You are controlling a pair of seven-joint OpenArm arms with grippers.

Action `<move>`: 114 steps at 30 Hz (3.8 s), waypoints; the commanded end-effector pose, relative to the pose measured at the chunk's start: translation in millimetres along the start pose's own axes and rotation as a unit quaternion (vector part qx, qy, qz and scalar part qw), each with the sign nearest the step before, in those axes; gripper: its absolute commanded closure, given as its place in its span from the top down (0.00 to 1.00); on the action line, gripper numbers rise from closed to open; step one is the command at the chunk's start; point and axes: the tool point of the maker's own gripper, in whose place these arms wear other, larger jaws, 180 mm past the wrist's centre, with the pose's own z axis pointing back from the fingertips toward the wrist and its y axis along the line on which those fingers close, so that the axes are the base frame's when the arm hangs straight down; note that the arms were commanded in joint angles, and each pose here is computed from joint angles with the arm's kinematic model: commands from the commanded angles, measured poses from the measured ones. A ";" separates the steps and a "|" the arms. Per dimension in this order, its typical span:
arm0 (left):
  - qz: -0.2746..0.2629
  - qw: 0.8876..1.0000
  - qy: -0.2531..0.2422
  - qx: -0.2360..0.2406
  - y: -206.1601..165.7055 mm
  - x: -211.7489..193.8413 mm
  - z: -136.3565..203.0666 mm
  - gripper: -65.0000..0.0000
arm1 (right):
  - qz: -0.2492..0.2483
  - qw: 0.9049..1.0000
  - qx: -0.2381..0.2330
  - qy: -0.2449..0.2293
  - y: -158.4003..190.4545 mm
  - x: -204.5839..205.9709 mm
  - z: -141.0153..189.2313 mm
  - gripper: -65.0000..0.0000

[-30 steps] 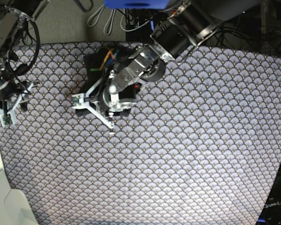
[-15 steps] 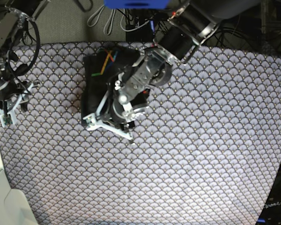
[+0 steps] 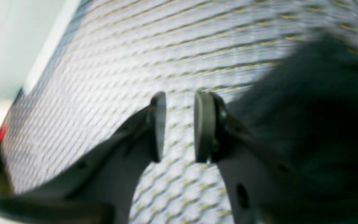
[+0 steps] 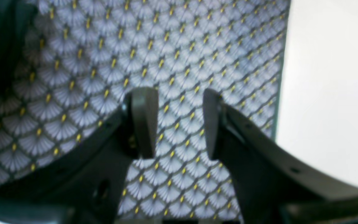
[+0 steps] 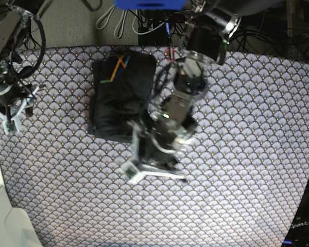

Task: Fold the T-shirt properly
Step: 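Rotate the bundle with the left gripper and set it down, then smooth and square the folded bundle's edges with the right gripper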

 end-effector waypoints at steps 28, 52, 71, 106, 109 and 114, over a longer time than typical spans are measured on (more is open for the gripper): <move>0.154 0.919 0.275 0.238 122.7 -271.4 176.0 0.23 | 0.242 0.937 0.241 -0.072 195.8 104.6 -48.4 0.51; 0.158 0.918 0.275 0.238 122.2 -272.2 174.7 0.23 | 0.240 0.917 0.316 -0.034 240.6 88.0 -97.4 0.44; 0.160 0.920 0.268 0.239 124.5 -268.1 171.4 0.23 | 0.245 0.921 0.290 -0.088 219.4 132.2 -92.5 0.00; 0.160 0.919 0.272 0.236 121.6 -270.2 172.1 0.23 | 0.169 0.950 0.224 -0.139 172.7 165.9 -59.2 0.53; 0.160 0.919 0.272 0.236 121.6 -270.2 172.1 0.23 | 0.168 0.947 0.238 -0.134 187.9 143.3 -49.0 0.53; 0.163 0.919 0.270 0.235 120.2 -269.3 170.9 0.23 | 0.151 0.945 0.267 -0.118 214.2 118.6 -43.1 0.52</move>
